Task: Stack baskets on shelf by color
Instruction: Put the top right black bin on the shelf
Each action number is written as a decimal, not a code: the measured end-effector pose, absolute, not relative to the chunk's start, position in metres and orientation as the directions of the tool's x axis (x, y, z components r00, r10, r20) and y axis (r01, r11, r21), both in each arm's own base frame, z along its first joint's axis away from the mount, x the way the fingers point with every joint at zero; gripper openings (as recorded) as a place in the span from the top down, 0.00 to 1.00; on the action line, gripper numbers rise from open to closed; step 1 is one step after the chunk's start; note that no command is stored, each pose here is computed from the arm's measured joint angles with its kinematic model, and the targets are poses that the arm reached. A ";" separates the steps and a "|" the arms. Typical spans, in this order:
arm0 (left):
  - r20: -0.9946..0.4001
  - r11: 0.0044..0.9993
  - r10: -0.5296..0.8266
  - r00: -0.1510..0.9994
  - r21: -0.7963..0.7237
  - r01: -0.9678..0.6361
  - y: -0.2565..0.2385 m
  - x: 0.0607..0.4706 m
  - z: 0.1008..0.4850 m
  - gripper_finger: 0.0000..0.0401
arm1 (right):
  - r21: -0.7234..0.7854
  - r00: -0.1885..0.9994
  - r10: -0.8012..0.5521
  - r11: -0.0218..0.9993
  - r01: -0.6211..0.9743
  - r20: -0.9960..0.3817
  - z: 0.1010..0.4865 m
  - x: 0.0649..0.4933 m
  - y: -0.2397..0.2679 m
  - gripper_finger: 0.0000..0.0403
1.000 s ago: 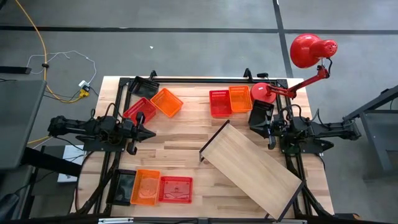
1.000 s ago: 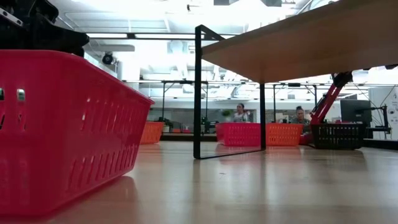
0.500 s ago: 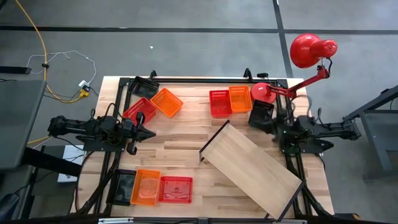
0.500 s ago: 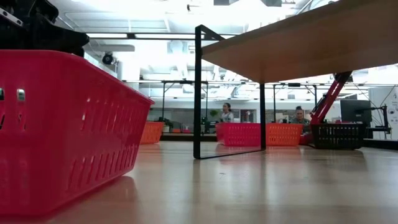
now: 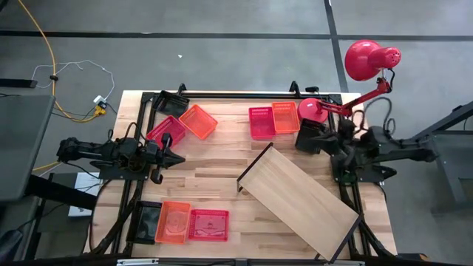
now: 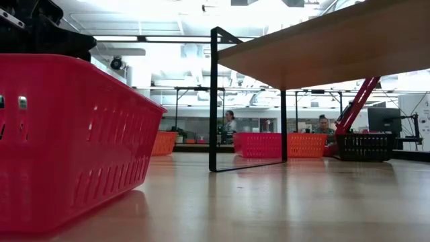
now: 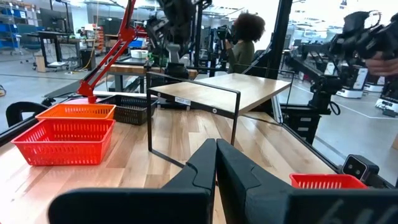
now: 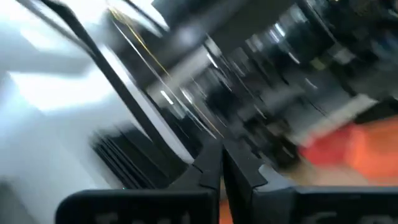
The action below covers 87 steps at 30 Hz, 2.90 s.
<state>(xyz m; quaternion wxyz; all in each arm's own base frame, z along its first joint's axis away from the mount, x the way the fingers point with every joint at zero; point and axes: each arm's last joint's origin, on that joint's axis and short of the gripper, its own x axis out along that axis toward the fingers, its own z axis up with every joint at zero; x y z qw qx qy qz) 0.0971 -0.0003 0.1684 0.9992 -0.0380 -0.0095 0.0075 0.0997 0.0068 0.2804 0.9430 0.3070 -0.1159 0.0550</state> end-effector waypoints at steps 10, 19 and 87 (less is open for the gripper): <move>0.019 0.997 0.016 1.000 -0.076 -0.014 0.000 0.097 0.169 1.00 | 0.353 0.786 -0.046 0.876 0.328 -0.616 0.314 0.131 0.008 0.63; 0.019 0.997 0.016 1.000 -0.076 -0.014 0.000 0.097 0.168 1.00 | 0.059 0.303 -0.279 0.641 0.766 -0.911 0.292 0.156 0.001 0.52; 0.018 0.997 0.016 1.000 -0.076 -0.014 0.000 0.097 0.168 1.00 | 0.140 0.206 -0.028 0.644 0.752 -0.978 0.265 0.170 -0.030 0.99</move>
